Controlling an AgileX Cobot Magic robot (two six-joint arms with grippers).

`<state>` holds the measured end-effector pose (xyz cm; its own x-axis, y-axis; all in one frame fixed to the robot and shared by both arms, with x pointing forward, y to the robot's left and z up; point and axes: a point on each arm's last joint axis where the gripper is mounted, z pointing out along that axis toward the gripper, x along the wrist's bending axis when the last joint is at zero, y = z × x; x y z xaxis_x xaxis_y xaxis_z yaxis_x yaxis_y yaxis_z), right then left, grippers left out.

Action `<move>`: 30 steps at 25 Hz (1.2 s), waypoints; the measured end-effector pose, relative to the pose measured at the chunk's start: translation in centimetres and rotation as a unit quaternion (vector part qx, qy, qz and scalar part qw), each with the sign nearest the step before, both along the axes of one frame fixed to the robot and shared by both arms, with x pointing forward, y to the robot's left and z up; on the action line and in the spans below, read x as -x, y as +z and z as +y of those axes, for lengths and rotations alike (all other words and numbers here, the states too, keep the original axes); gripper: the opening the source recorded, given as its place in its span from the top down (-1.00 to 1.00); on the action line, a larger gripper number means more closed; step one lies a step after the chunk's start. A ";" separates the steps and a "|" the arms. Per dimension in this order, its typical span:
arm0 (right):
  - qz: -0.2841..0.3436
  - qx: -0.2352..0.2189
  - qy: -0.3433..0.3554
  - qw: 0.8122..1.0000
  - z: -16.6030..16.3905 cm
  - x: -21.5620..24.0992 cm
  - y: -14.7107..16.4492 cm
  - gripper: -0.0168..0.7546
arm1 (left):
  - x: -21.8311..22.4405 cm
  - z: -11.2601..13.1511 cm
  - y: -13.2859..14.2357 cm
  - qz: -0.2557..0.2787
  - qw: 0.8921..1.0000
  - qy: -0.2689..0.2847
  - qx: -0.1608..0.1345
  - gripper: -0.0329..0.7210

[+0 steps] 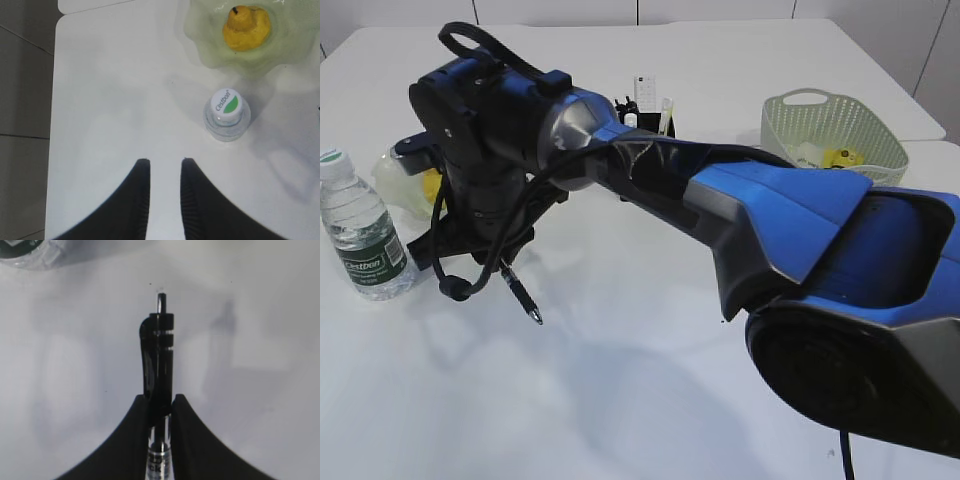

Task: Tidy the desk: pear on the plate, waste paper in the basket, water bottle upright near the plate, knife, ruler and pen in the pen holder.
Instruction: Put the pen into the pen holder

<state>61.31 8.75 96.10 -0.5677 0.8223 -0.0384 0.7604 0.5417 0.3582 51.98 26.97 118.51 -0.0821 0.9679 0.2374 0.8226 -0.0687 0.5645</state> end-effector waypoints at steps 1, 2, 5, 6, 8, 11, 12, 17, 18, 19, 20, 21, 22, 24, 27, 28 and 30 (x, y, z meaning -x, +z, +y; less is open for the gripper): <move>-0.005 0.000 0.000 1.000 0.0 -0.1 0.3 0.68 | 0.0 0.0 0.0 0.000 1.000 0.000 0.000 0.54; -0.009 -0.001 0.000 1.000 0.0 -0.1 0.6 0.68 | 0.0 0.0 0.0 0.000 1.000 0.000 0.000 0.54; -0.017 -0.002 -0.001 1.000 -0.1 -0.1 1.2 0.68 | 0.0 0.0 0.0 0.000 1.000 0.000 -0.001 0.54; -0.019 -0.002 -0.001 1.000 -0.2 -0.1 1.4 0.68 | 0.0 0.0 0.0 0.000 1.000 0.000 -0.001 0.54; -0.024 0.000 -0.001 1.000 -0.3 -0.1 1.8 0.68 | 0.0 0.0 0.0 0.000 1.000 0.000 -0.001 0.54; -0.032 0.000 -0.002 0.999 -0.5 -0.2 2.4 0.68 | 0.0 0.0 0.0 0.000 1.000 0.000 -0.001 0.54; -0.034 -0.001 -0.005 0.999 -0.7 -0.4 2.6 0.68 | 0.0 0.0 0.0 0.000 1.000 0.000 -0.001 0.54; -0.045 -0.002 -0.016 0.999 -1.7 -1.1 3.5 0.68 | 0.0 0.0 0.0 0.000 1.000 0.000 -0.001 0.54; -0.046 -0.003 -0.019 0.999 -2.0 -1.3 3.8 0.68 | 0.0 0.0 0.0 0.000 1.000 0.000 -0.001 0.54; -0.048 -0.004 -0.023 0.999 -2.3 -1.5 4.1 0.68 | 0.0 0.0 0.0 0.000 1.000 0.000 -0.001 0.54; -0.051 -0.004 -0.026 0.998 -2.6 -1.7 4.3 0.68 | 0.0 0.0 0.0 0.000 1.000 0.000 -0.001 0.54; -0.055 -0.006 -0.030 0.998 -3.0 -1.9 4.8 0.68 | 0.0 0.0 0.0 0.000 1.000 0.000 -0.001 0.54; -0.057 -0.006 -0.033 0.998 -3.3 -2.2 5.0 0.68 | 0.0 0.0 0.0 0.000 1.000 0.000 -0.001 0.54; -0.064 -0.004 -0.039 0.997 -3.8 -2.5 5.4 0.68 | 0.0 0.0 0.0 0.000 1.000 0.000 -0.001 0.54; -0.077 0.004 -0.044 0.996 -4.4 -2.9 5.9 0.68 | 0.0 0.0 0.0 0.000 1.000 0.000 -0.001 0.54; -0.081 0.006 -0.045 0.996 -4.5 -2.9 6.0 0.68 | 0.0 0.0 0.0 0.000 1.000 0.000 -0.001 0.54; -0.088 0.010 -0.045 0.995 -4.6 -3.0 6.2 0.68 | 0.0 0.0 0.0 0.000 1.000 0.000 -0.001 0.54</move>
<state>64.28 4.16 102.34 -0.4742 0.8679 -0.1481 0.7334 0.4824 0.4791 51.98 26.98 118.52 -0.0825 0.9675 0.2389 0.8224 -0.0693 0.5647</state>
